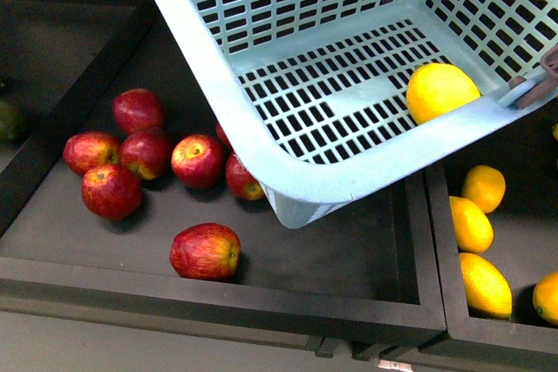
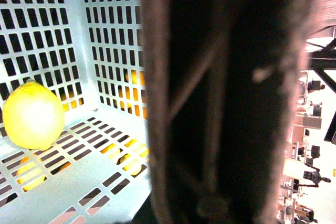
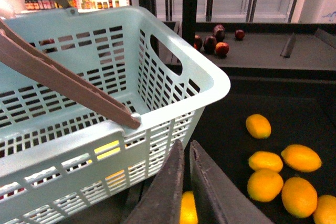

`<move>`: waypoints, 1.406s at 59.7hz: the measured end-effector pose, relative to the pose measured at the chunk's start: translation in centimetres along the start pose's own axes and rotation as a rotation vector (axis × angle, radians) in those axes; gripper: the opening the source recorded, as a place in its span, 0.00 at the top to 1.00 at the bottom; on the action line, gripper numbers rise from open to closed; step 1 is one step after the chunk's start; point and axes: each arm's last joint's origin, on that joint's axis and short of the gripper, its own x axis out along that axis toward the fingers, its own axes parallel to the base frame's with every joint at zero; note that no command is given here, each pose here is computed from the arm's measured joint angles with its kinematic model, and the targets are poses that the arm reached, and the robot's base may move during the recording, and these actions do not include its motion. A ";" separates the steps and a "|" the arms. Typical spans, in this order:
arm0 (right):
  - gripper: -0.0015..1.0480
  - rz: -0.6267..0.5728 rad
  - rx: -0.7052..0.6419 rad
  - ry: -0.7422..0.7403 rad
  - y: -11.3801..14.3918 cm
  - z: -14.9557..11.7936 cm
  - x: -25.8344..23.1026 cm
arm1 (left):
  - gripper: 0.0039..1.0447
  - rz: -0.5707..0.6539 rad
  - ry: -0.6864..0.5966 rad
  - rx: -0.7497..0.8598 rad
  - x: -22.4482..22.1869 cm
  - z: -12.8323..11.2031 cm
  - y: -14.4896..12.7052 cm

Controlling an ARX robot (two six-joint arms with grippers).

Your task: Pick lemon and mango into basket

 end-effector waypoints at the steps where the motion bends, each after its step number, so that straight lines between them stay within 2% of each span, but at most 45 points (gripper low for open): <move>1: 0.89 0.000 0.000 -0.002 0.0 0.0 0.0 | 0.96 0.000 0.000 0.000 0.0 0.0 0.0; 11: 0.52 0.000 0.000 -0.006 0.0 0.1 -0.1 | 0.96 0.000 -0.001 0.000 0.0 0.0 0.0; 14: 0.45 0.000 0.000 -0.006 0.0 0.1 -0.1 | 0.96 0.000 -0.001 0.000 0.0 0.0 0.0; 20: 0.22 0.000 0.000 -0.006 0.0 0.1 -0.1 | 0.96 0.000 0.000 0.000 0.0 0.0 0.0; 25: 0.07 0.000 0.000 -0.006 0.0 0.1 -0.1 | 0.96 0.000 0.000 0.000 0.0 0.0 0.0; 50: 0.08 -0.003 0.000 -0.007 0.0 0.1 -0.1 | 0.96 -0.011 0.031 -0.002 0.1 -0.7 -0.3; 67: 0.08 -0.001 0.000 -0.006 0.0 0.1 -0.1 | 0.96 0.005 -0.016 -0.002 0.0 0.2 0.0; 84: 0.08 0.003 0.000 -0.005 0.0 0.1 -0.1 | 0.96 -0.004 0.006 -0.002 0.0 0.0 -0.1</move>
